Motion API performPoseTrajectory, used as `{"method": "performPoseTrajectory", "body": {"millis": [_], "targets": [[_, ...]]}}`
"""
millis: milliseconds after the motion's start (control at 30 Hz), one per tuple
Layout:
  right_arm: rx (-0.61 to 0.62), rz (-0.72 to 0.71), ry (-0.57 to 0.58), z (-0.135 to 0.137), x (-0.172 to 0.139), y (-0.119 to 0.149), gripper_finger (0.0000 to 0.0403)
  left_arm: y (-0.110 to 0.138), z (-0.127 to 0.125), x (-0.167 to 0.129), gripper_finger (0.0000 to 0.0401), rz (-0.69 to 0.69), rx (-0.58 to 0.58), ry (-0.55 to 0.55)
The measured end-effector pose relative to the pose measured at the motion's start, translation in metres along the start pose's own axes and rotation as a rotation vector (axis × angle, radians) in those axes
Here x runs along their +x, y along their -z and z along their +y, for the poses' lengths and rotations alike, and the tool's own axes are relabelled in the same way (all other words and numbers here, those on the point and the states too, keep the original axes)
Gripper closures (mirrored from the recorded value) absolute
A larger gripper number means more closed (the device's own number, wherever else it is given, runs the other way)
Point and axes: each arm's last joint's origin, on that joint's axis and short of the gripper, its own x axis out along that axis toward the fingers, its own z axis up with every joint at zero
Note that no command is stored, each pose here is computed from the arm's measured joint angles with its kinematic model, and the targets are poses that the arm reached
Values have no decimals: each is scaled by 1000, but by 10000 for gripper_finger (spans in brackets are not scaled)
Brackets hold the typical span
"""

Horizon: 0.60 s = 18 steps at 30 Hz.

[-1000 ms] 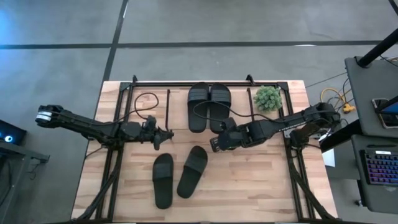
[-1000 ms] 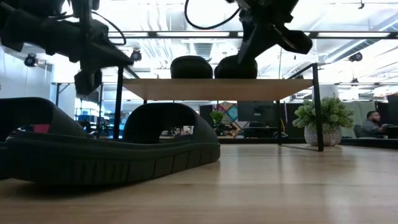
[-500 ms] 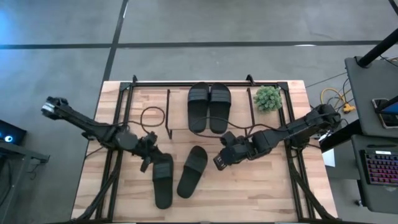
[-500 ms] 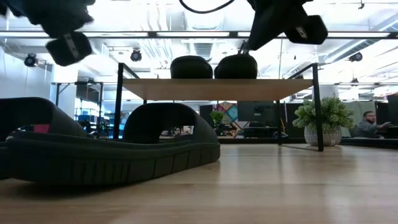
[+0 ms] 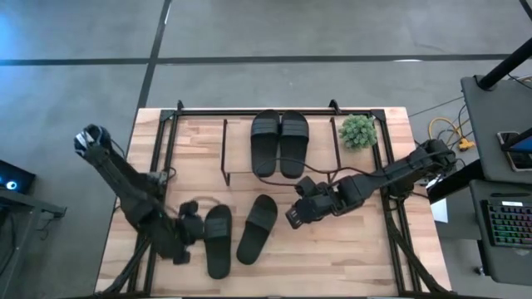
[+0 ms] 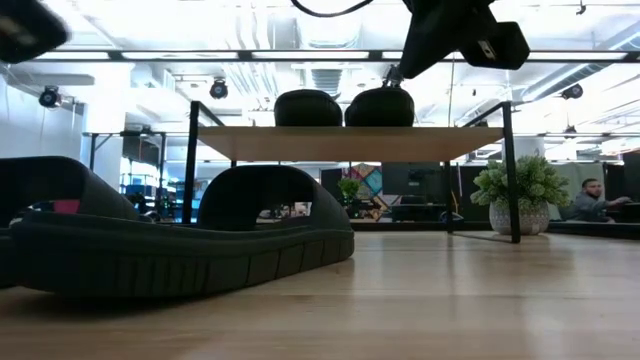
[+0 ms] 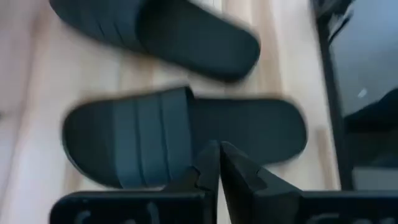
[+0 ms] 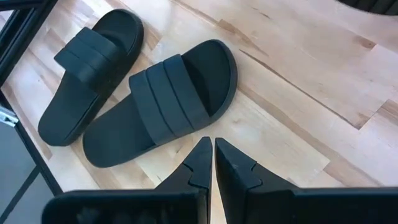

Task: Pick and place slides into the shelf
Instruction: Move the black slides under the shelf

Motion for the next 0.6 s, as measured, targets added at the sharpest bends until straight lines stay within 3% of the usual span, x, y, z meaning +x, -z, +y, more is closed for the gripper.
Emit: {"method": "performPoseTrajectory", "body": {"millis": [267, 467, 600], "targets": [[-34, -16, 6, 0, 0, 2, 390, 17, -29, 34, 391, 67, -104, -107], [-45, -15, 6, 0, 0, 3, 390, 7, -47, 42, 324, 60, -84, -117], [-52, -13, 6, 1, 0, 5, 390, 4, -51, 45, 270, 57, -9, -149]]}}
